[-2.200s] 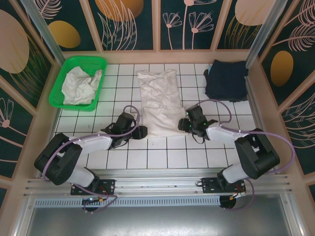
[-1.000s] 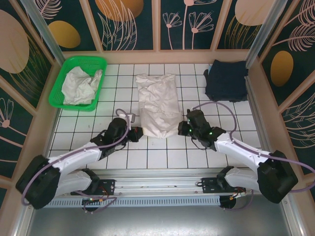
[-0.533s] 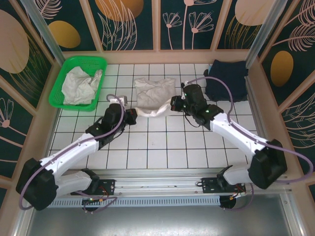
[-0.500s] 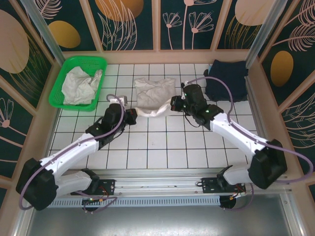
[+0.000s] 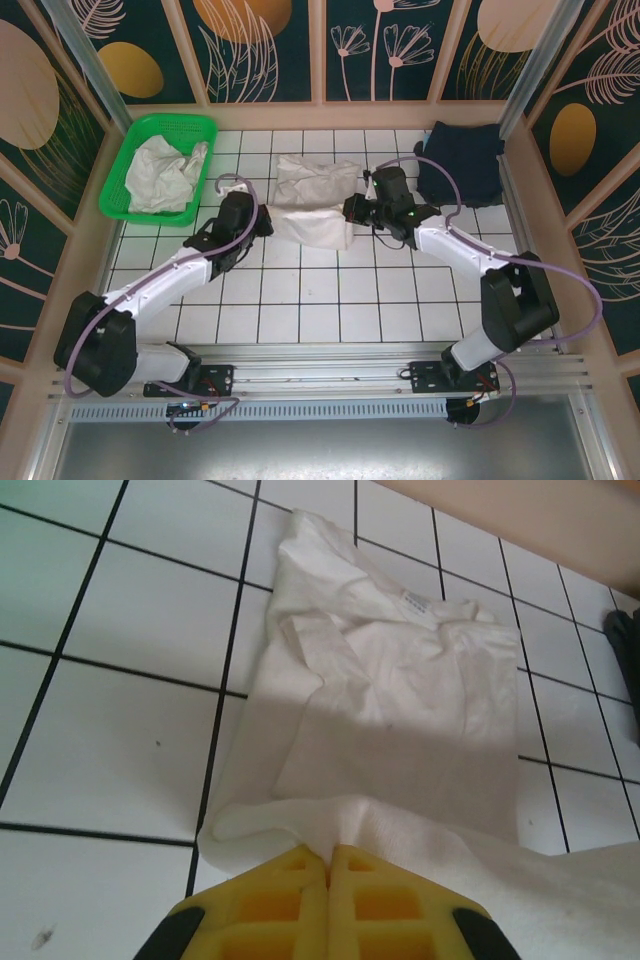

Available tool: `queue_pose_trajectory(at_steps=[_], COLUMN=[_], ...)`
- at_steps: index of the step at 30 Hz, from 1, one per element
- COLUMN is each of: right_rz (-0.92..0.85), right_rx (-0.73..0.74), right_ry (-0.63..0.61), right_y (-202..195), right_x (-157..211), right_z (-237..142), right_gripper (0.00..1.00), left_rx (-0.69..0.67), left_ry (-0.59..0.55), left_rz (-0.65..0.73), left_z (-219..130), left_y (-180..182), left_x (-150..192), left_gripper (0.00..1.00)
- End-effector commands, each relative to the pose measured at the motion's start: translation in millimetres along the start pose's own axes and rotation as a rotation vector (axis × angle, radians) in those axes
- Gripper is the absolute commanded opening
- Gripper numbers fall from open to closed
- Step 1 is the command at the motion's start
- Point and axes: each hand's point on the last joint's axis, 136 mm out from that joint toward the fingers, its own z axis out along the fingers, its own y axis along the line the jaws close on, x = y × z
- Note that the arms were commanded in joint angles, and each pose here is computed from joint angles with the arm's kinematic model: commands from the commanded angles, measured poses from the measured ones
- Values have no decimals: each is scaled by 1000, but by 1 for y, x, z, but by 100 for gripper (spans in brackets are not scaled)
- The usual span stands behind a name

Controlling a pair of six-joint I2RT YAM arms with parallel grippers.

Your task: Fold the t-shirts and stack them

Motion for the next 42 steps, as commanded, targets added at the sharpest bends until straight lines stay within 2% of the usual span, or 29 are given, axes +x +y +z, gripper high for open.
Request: queue_pose_trajectory(at_steps=[1, 8, 17, 24, 25, 26, 28, 31, 33, 34, 38, 42], right_rz=[16, 47, 89, 161, 166, 169, 175, 172, 161, 154, 129, 88], right_rx=[-36, -7, -21, -25, -29, -28, -11, 27, 47, 66, 128, 65], right_ry=[-21, -39, -39, 19, 24, 30, 43, 37, 24, 14, -45, -45], right_y=[3, -15, -32, -69, -72, -76, -85, -96, -99, -101, -101, -76], right_x=[-23, -57, -96, -111, -113, -114, -118, -127, -134, -138, -147, -122], right_z=[10, 31, 59, 102, 107, 112, 121, 124, 120, 115, 95, 104], right_gripper=[0, 0, 0, 0, 0, 0, 15, 24, 38, 42, 44, 44], left_rx=[-38, -7, 38, 41, 36, 37, 22, 8, 8, 13, 89, 89], left_ry=[-47, -39, 80, 162, 167, 172, 172, 165, 159, 158, 151, 138], left_rz=[30, 30, 65, 22, 12, 8, 4, 25, 52, 69, 133, 221], left_z=[11, 47, 120, 185, 192, 198, 207, 211, 207, 204, 187, 169], left_y=[-3, -19, -41, -23, -19, -16, -8, -4, -4, -5, -14, -14], left_x=[-27, -64, -86, -92, -94, -96, -99, -106, -109, -109, -101, -68], left_gripper=[0, 0, 0, 0, 3, 13, 60, 78, 85, 97, 99, 99])
